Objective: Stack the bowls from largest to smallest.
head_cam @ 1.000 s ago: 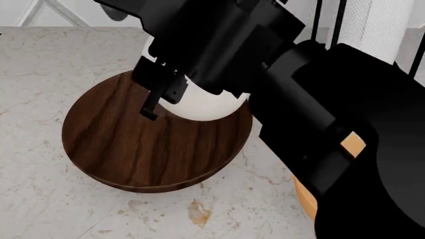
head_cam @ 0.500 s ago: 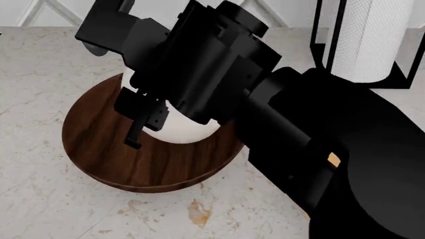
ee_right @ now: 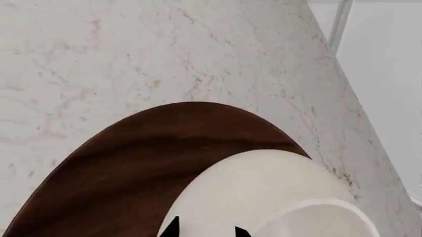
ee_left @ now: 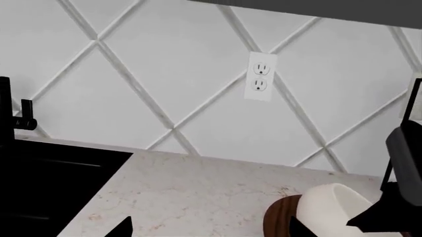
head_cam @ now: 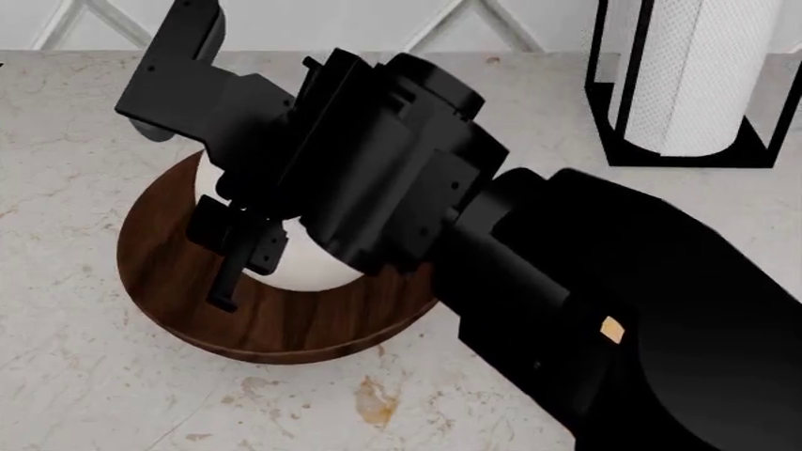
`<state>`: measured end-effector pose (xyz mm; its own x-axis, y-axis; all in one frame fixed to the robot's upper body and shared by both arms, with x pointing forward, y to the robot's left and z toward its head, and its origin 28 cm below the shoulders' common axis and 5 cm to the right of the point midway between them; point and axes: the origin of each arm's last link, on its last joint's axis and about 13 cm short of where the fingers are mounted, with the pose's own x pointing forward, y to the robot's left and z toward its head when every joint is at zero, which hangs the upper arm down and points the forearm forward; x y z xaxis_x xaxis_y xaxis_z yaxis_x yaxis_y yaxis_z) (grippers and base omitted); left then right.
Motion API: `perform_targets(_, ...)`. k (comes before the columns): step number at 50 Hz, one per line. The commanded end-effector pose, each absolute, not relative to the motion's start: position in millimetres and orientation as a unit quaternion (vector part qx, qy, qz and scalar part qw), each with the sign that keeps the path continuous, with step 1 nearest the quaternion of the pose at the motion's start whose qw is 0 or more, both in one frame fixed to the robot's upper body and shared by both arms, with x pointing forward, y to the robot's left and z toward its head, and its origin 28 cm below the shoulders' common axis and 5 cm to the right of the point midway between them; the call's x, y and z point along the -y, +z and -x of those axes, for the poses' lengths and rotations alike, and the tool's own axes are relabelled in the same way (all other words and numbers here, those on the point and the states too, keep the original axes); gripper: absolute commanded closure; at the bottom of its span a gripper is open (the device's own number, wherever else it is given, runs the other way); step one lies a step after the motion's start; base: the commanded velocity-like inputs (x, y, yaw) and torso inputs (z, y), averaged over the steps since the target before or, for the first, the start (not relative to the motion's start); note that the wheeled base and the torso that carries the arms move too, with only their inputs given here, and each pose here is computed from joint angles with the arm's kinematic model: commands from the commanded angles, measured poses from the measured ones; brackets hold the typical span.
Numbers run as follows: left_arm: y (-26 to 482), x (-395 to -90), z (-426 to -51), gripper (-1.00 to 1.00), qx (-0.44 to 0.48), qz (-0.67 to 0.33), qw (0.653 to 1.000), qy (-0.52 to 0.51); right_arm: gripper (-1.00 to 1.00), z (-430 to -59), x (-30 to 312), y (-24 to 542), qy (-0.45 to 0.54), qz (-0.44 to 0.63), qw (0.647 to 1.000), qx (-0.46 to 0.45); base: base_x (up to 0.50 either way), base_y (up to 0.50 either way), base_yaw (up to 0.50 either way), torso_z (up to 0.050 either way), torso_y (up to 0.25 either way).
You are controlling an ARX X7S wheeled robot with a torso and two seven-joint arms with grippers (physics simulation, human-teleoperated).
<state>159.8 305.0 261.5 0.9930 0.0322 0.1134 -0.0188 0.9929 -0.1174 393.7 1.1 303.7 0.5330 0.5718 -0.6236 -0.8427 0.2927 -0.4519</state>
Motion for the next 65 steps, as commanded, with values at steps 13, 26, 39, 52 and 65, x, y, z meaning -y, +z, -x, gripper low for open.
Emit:
perform_targets(13, 264, -307, -160, -1.0, 0.076, 0.082, 0.994, 0.017, 1.0, -387, -13, 274, 0.477, 0.382, 0.763, -0.212, 0.0, 0.0, 0.0, 0.0, 0.0)
perform_targets(26, 265, -307, -160, -1.0, 0.076, 0.082, 0.994, 0.017, -1.0, -387, -13, 287, 0.47, 0.392, 0.764, -0.204, 0.0, 0.0, 0.0, 0.0, 0.0)
perform_targets(39, 263, -306, -161, -1.0, 0.075, 0.08, 0.994, 0.015, -1.0, -383, -15, 317, 0.469, 0.392, 0.773, -0.172, 0.0, 0.0, 0.0, 0.0, 0.0)
perform_targets(52, 264, -306, -160, -1.0, 0.077, 0.08, 0.994, 0.015, -1.0, -379, -14, 351, 0.455, 0.396, 0.785, -0.143, 0.0, 0.0, 0.0, 0.0, 0.0)
perform_targets(65, 265, -305, -159, -1.0, 0.077, 0.077, 0.994, 0.016, -1.0, -370, -13, 387, 0.435, 0.4, 0.799, -0.112, 0.0, 0.0, 0.0, 0.0, 0.0)
